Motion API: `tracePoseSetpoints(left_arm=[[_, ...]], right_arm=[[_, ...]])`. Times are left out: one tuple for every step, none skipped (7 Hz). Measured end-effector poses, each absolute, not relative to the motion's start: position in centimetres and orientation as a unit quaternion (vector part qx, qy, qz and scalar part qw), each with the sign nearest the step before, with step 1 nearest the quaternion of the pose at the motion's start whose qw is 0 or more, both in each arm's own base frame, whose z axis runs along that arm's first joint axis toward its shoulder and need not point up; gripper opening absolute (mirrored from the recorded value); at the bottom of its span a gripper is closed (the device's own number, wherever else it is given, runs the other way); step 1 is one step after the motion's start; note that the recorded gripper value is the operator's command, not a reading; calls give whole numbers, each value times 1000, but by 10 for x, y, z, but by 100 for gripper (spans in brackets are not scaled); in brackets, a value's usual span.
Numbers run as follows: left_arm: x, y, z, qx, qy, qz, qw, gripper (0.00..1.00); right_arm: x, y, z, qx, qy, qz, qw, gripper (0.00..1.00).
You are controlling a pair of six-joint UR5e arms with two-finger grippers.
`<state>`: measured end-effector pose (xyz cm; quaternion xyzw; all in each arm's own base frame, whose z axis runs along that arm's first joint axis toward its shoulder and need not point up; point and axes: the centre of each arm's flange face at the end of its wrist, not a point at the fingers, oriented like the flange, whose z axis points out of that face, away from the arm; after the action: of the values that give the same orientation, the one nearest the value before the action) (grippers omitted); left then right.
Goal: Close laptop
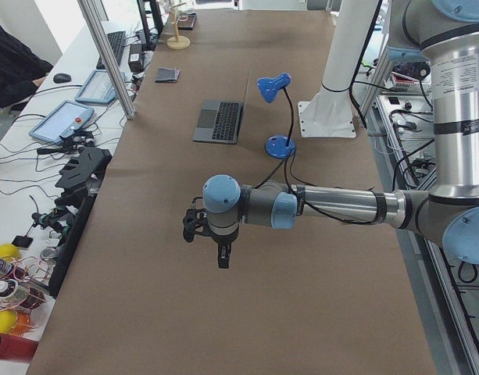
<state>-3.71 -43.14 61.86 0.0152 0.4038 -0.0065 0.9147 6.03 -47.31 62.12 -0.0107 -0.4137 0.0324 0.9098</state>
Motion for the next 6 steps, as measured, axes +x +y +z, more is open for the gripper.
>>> tracePoseSetpoints(left_arm=[[-37, -431, 619, 15, 404, -6, 915, 99], [-37, -431, 618, 16, 404, -6, 915, 99], [-37, -431, 618, 16, 404, -6, 915, 99], [-38, -431, 618, 16, 404, -7, 915, 99], [-38, -431, 618, 16, 404, -7, 915, 99], [-38, -431, 618, 16, 404, -7, 915, 99]], right_arm=[[60, -473, 621, -11, -414, 32, 910, 100], [60, -472, 622, -11, -414, 32, 910, 100], [60, -472, 623, -12, -414, 32, 910, 100], [60, -472, 623, -12, -414, 32, 910, 100], [60, -472, 623, -12, -414, 31, 909, 100], [60, -472, 622, -11, -415, 31, 909, 100]])
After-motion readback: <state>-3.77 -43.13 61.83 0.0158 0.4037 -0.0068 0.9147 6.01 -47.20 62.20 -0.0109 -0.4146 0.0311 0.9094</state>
